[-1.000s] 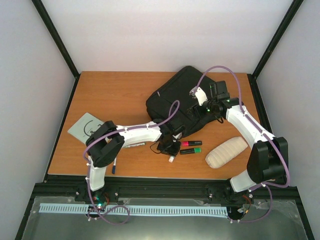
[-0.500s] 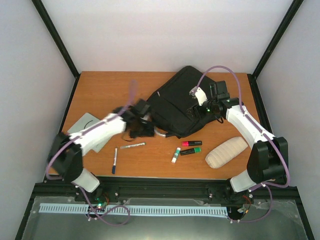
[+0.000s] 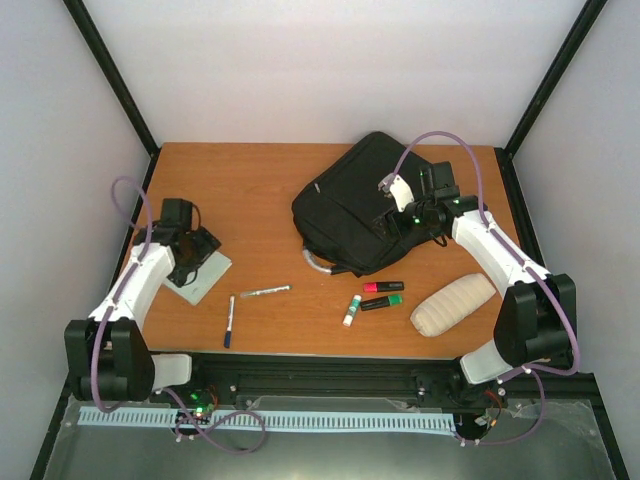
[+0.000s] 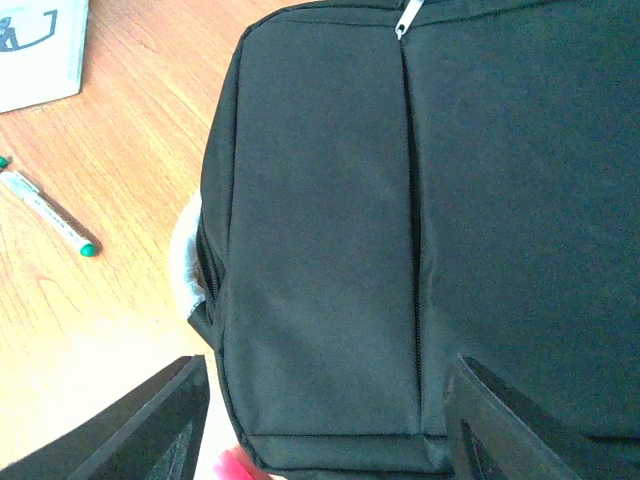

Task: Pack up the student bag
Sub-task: Move the book to the center of the board, then pick up the book from the center of the board.

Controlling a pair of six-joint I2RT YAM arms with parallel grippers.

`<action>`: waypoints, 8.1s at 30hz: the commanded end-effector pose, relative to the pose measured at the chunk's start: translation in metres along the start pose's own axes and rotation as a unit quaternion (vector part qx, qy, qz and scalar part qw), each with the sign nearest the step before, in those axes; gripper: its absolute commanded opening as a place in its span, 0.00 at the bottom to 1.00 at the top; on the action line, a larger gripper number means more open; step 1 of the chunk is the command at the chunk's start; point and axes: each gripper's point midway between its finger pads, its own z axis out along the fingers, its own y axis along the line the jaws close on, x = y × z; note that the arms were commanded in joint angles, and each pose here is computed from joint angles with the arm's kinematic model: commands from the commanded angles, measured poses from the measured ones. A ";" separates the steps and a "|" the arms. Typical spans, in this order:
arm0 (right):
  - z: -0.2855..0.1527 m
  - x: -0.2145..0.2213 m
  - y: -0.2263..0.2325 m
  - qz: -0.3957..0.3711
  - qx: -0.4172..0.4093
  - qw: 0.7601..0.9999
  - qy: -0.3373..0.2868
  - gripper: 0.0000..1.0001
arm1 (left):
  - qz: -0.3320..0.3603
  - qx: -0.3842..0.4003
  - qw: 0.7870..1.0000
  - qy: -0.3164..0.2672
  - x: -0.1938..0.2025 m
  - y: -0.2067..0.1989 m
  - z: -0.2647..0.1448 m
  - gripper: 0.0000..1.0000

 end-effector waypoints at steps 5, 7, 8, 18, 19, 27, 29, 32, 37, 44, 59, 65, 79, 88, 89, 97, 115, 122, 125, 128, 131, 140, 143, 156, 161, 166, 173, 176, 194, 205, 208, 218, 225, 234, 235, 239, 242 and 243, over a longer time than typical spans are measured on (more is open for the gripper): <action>-0.006 -0.007 0.006 -0.007 -0.013 1.000 -0.011 0.66 | -0.125 -0.035 0.985 -0.114 -0.062 0.050 -0.008 1.00; -0.005 -0.007 0.007 -0.007 -0.019 1.000 -0.011 0.66 | -0.146 -0.057 0.980 -0.126 -0.068 0.060 -0.004 1.00; -0.004 -0.006 0.007 -0.006 -0.021 1.000 -0.010 0.66 | -0.160 -0.058 0.977 -0.128 -0.068 0.062 0.001 1.00; -0.005 -0.006 0.009 -0.005 -0.028 1.000 -0.008 0.66 | -0.212 -0.116 0.957 -0.163 -0.092 0.086 0.035 1.00; -0.005 -0.006 0.009 -0.005 -0.027 1.000 -0.008 0.66 | -0.211 -0.122 0.956 -0.163 -0.092 0.087 0.038 1.00; -0.001 -0.002 0.011 0.000 -0.037 0.999 -0.004 0.65 | -0.166 -0.089 0.978 -0.093 -0.097 0.055 0.081 1.00; 0.001 -0.001 0.013 0.004 -0.045 0.999 -0.004 0.65 | -0.152 -0.083 0.983 -0.067 -0.094 0.047 0.095 0.99; 0.006 0.002 0.012 0.010 -0.051 0.999 0.001 0.64 | -0.132 -0.053 0.989 -0.040 -0.089 0.031 0.112 0.96; 0.012 0.007 0.013 0.014 -0.058 0.998 0.004 0.63 | 0.003 -0.019 0.995 0.100 -0.039 -0.029 0.157 0.83; 0.024 0.014 0.015 0.032 -0.085 0.996 0.010 0.61 | 0.220 -0.106 0.966 0.088 -0.015 -0.068 0.148 0.81; 0.106 -0.051 0.084 -0.026 -0.148 0.985 0.080 0.56 | 0.310 -0.094 0.941 0.093 0.041 -0.079 0.111 0.81; 0.171 -0.101 0.096 -0.008 -0.149 0.986 0.068 0.56 | 0.238 -0.035 0.970 0.016 0.000 -0.097 0.051 0.90; 0.294 -0.092 0.076 0.038 -0.038 0.996 0.073 0.77 | -0.029 0.282 0.957 0.068 -0.038 -0.109 0.034 0.90; 0.320 -0.044 0.082 0.055 -0.058 0.988 0.130 0.72 | -0.037 0.174 0.983 0.055 -0.054 -0.083 0.082 0.93; 0.322 -0.039 0.082 0.057 -0.060 0.987 0.138 0.71 | -0.040 0.176 0.982 0.060 -0.055 -0.085 0.087 0.93; 0.323 -0.016 0.090 0.059 -0.078 0.981 0.168 0.68 | -0.037 0.206 0.973 0.092 -0.057 -0.103 0.112 0.91; 0.316 -0.011 0.141 0.042 -0.191 0.964 0.180 0.56 | 0.075 0.354 0.884 0.295 0.049 -0.181 0.112 0.79; 0.288 -0.001 0.160 0.057 -0.227 0.950 0.204 0.56 | 0.094 0.389 0.873 0.279 0.076 -0.180 0.058 0.72; 0.278 -0.006 0.166 0.057 -0.233 0.950 0.200 0.56 | 0.104 0.415 0.870 0.245 0.069 -0.182 0.029 0.70; 0.272 -0.009 0.169 0.056 -0.235 0.950 0.199 0.56 | 0.102 0.438 0.867 0.215 0.062 -0.183 0.008 0.68; 0.265 -0.013 0.172 0.055 -0.236 0.950 0.195 0.56 | 0.077 0.451 0.868 0.194 0.056 -0.184 -0.003 0.64; 0.253 -0.008 0.178 0.054 -0.238 0.949 0.201 0.56 | 0.028 0.443 0.882 0.156 0.041 -0.181 -0.007 0.46; 0.250 -0.008 0.180 0.053 -0.238 0.949 0.200 0.56 | 0.021 0.441 0.884 0.154 0.040 -0.180 -0.007 0.37; 0.199 -0.065 0.190 0.010 -0.235 0.962 0.139 0.62 | 0.074 0.435 0.893 0.083 0.023 -0.174 -0.055 0.04; 0.148 -0.106 0.180 -0.003 -0.232 0.969 0.086 0.67 | 0.113 0.439 0.889 0.064 0.022 -0.173 -0.074 0.01; 0.068 -0.146 0.144 -0.001 -0.214 0.977 0.008 0.70 | 0.161 0.470 0.867 0.049 0.026 -0.175 -0.100 0.01; -0.006 -0.138 0.081 0.030 -0.166 0.984 -0.056 0.72 | 0.210 0.529 0.821 0.043 0.038 -0.184 -0.134 0.01; -0.017 -0.116 0.069 0.041 -0.166 0.983 -0.062 0.74 | 0.252 0.561 0.786 0.056 0.060 -0.196 -0.150 0.01; -0.021 -0.061 0.091 0.060 -0.245 0.967 -0.035 0.80 | 0.431 0.627 0.637 0.122 0.170 -0.201 -0.213 0.01; -0.073 -0.045 0.054 0.032 -0.159 0.984 -0.068 0.80 | 0.444 0.635 0.615 0.145 0.177 -0.202 -0.216 0.01; -0.082 -0.047 0.061 -0.030 -0.170 0.983 -0.064 0.80 | 0.471 0.636 0.588 0.168 0.196 -0.198 -0.219 0.01; -0.082 -0.030 0.100 -0.068 -0.329 0.942 -0.030 0.71 | 0.570 0.594 0.528 0.210 0.249 -0.191 -0.219 0.01; -0.081 -0.006 0.129 -0.065 -0.369 0.927 -0.029 0.71 | 0.581 0.574 0.540 0.205 0.249 -0.190 -0.202 0.01; -0.066 0.003 0.141 -0.032 -0.413 0.910 -0.028 0.11 | 0.585 0.568 0.543 0.202 0.250 -0.192 -0.193 0.01; -0.067 0.001 0.142 -0.033 -0.414 0.909 -0.032 0.06 | 0.585 0.568 0.543 0.203 0.250 -0.191 -0.193 0.01; -0.071 -0.007 0.141 -0.040 -0.409 0.911 -0.040 0.03 | 0.585 0.575 0.532 0.213 0.254 -0.182 -0.195 0.41; -0.074 -0.016 0.137 -0.043 -0.403 0.913 -0.049 0.03 | 0.584 0.568 0.537 0.221 0.259 -0.170 -0.188 0.48; -0.076 -0.019 0.135 -0.045 -0.401 0.914 -0.054 0.03 | 0.583 0.567 0.538 0.221 0.259 -0.166 -0.187 0.47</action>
